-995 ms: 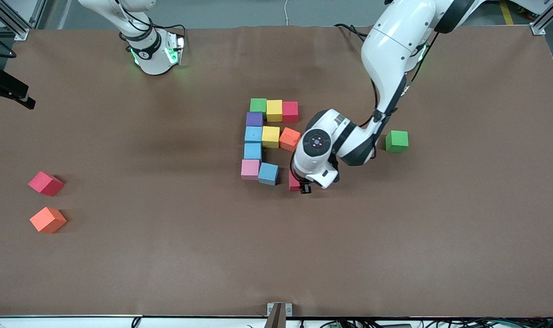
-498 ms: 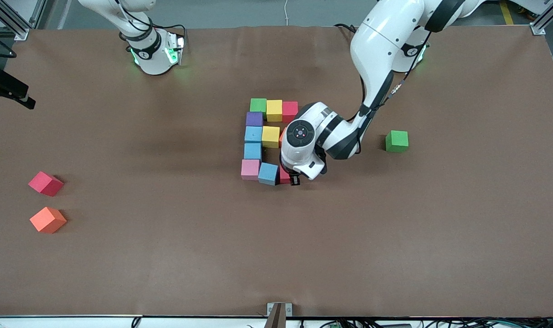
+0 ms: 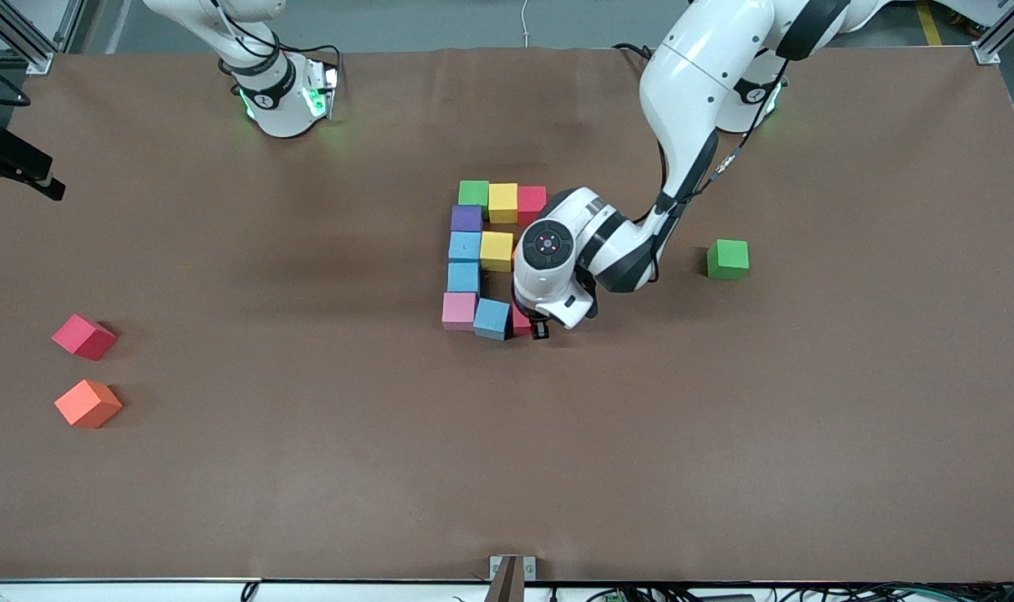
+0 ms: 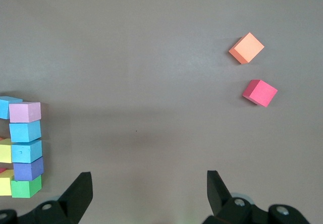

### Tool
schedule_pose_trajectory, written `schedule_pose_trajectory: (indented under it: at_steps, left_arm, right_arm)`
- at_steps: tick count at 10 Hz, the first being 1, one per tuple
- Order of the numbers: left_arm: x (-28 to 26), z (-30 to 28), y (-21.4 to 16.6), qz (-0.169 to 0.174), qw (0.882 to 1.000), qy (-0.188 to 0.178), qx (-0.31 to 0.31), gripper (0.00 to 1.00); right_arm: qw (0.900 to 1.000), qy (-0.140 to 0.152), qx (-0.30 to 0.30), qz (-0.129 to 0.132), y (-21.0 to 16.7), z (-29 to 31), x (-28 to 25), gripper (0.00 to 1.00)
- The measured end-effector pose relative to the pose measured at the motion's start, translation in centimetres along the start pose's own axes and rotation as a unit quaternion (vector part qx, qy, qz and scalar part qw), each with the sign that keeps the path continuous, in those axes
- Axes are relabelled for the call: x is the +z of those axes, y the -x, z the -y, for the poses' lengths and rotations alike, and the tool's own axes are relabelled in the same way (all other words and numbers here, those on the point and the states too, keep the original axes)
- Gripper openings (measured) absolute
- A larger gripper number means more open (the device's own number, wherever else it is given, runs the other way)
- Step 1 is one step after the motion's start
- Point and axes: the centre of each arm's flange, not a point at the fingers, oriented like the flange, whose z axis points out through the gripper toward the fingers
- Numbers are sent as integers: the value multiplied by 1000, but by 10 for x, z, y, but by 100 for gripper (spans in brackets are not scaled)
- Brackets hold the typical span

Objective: Arrange 11 blocks into digit 3
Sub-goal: 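Carry the pink cube with the left gripper and place it beside blue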

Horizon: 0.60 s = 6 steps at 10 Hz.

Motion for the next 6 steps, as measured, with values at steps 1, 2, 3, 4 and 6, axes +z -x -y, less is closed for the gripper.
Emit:
schedule_pose_trajectory:
  at_steps: [1,2,3,4,6]
  left_arm:
    - [0,4,3,0,1000,0,1,59]
    - [1,6,5,0,1000,0,-1,59]
    - [1,7,6,-1,1000,0,-1,59]
    - [1,8,7,-1,1000,0,-1,59]
    - [1,7,6,-1,1000,0,-1,70]
  right_arm:
    - [1000,0,0,0,0,0,0,100]
    - [1000,0,0,0,0,0,0,100]
    - [1000,0,0,0,0,0,0,100]
    - [1000,0,0,0,0,0,0,100]
    - [1000,0,0,0,0,0,0,100]
